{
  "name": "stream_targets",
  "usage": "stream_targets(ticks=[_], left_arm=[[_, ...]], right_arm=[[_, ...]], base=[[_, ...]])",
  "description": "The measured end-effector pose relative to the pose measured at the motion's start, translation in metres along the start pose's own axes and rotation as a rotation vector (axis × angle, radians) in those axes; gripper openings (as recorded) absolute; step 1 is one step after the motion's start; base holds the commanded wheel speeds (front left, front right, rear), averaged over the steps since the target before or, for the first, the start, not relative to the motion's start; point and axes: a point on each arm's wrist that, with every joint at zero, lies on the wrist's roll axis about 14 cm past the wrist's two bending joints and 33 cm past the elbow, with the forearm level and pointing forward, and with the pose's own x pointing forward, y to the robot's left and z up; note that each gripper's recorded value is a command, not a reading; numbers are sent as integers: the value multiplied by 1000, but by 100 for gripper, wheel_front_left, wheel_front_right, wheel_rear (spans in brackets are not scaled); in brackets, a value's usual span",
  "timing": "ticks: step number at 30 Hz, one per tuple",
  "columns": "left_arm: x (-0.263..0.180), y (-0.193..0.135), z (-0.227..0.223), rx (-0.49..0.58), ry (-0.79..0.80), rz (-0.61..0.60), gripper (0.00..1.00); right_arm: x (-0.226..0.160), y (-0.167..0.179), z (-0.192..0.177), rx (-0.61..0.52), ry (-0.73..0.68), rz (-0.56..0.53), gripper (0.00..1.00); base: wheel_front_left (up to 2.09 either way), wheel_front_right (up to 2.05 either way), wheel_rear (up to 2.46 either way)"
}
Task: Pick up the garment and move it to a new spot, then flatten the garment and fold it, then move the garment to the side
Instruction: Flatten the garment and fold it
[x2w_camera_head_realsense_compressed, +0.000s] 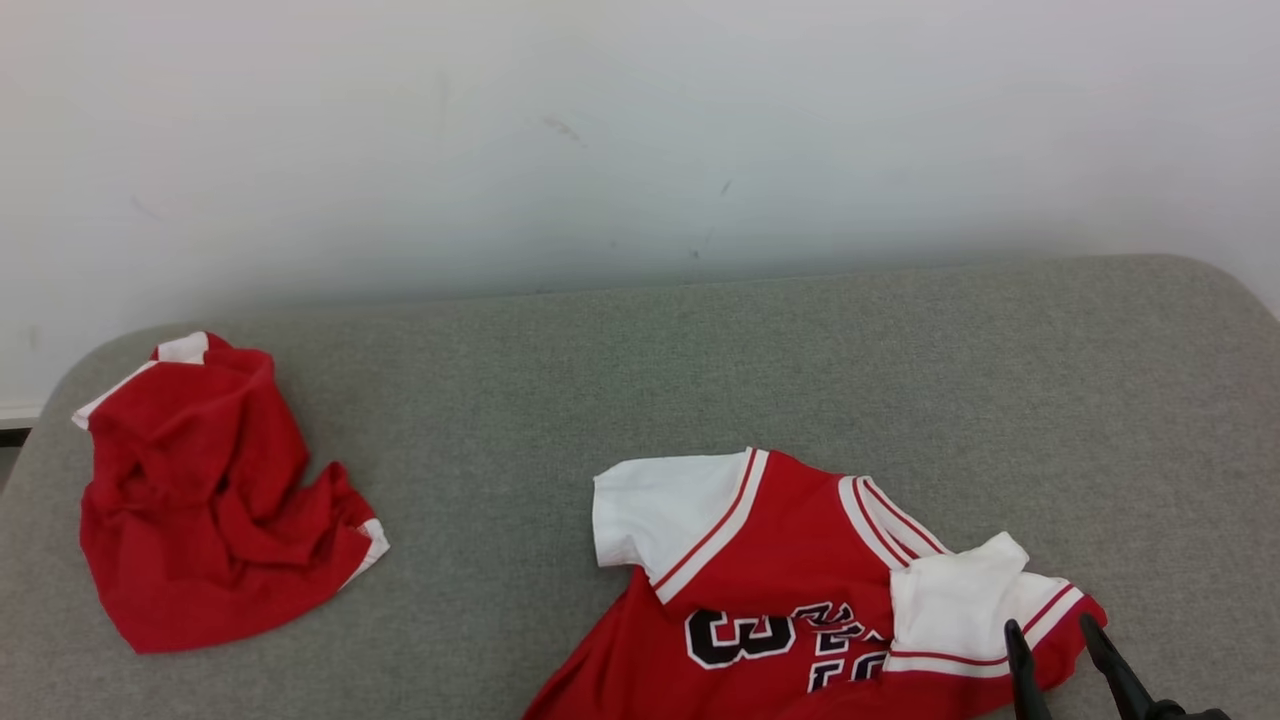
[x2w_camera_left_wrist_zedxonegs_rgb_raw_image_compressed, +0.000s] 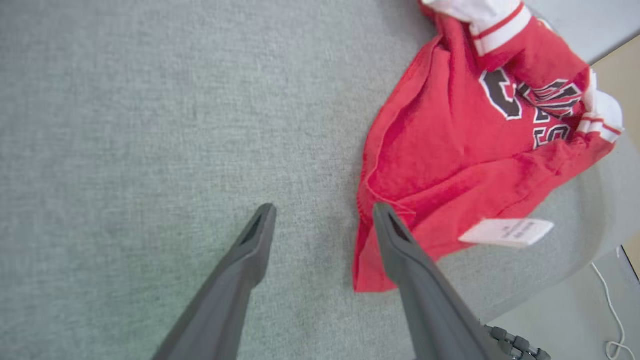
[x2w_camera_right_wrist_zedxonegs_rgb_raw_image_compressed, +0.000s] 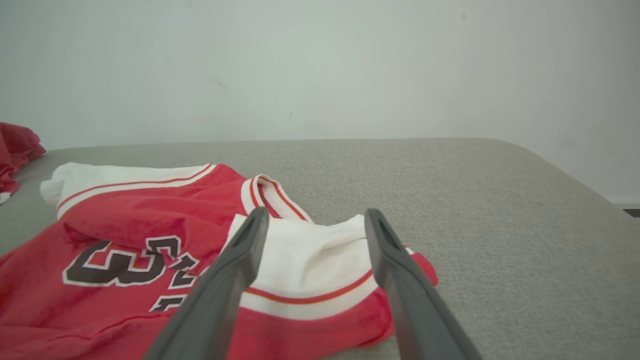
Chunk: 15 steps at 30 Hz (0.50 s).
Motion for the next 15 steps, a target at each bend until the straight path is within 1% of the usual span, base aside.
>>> stream_targets(ticks=[3,9,12,15], left_arm=[[2,2,23,29,-79,13,100],[10,-16,78,87,-229,-49,100],[21,-37,87,136,-218,-115,100],[39,-66,87,144,-173,-204,100]], right_arm=[[-1,-1,0,0,-1,-2,100],[-1,0,3,0,-10,-1,100],[-1,1,2,0,-8,2,100],[0,0,3,0,-8,-4,100]], base=[[0,0,0],[0,0,0],[0,0,0],[0,0,0]])
